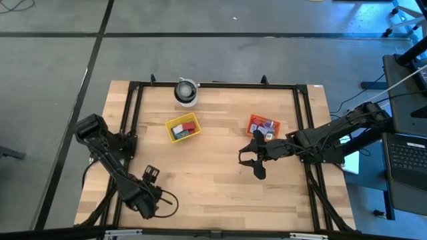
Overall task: Pick & Place Office items
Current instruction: Put the green charger adapter into the orange bin
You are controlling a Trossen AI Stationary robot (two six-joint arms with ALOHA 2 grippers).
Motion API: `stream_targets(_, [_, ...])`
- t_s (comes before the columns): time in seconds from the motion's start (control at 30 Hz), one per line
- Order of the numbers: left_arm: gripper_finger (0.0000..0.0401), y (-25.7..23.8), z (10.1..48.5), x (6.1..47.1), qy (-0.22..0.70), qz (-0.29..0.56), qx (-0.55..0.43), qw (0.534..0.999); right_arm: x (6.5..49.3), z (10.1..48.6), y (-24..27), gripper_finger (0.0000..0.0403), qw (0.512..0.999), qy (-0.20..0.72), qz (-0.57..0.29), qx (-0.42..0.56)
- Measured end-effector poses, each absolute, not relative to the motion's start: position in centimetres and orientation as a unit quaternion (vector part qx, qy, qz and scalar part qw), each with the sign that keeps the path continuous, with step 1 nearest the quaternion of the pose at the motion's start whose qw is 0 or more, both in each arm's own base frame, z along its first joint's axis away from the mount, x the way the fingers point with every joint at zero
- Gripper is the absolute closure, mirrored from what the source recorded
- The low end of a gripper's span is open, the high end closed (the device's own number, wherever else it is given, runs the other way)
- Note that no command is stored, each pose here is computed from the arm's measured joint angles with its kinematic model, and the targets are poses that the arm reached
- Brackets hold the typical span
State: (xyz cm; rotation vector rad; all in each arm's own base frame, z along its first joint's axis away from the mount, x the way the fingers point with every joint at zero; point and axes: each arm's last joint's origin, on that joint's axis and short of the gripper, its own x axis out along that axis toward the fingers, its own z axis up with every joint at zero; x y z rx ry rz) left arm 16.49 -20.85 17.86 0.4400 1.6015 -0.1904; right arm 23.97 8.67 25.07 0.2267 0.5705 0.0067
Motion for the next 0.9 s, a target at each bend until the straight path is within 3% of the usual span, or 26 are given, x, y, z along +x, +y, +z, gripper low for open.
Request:
stream_targets(0.7, [0.0169,-20.5,15.2,15.6,0.719,-0.097,0.216,0.653,24.0,25.2,8.7,0.0165,0.955,0.275,0.001,0.113])
stream_targets(0.9, [0.0199,-20.8,15.1,15.9,0.702,-0.105,0.210,0.672,24.0,25.2,8.7,0.0165,0.955,0.273,0.001,0.114])
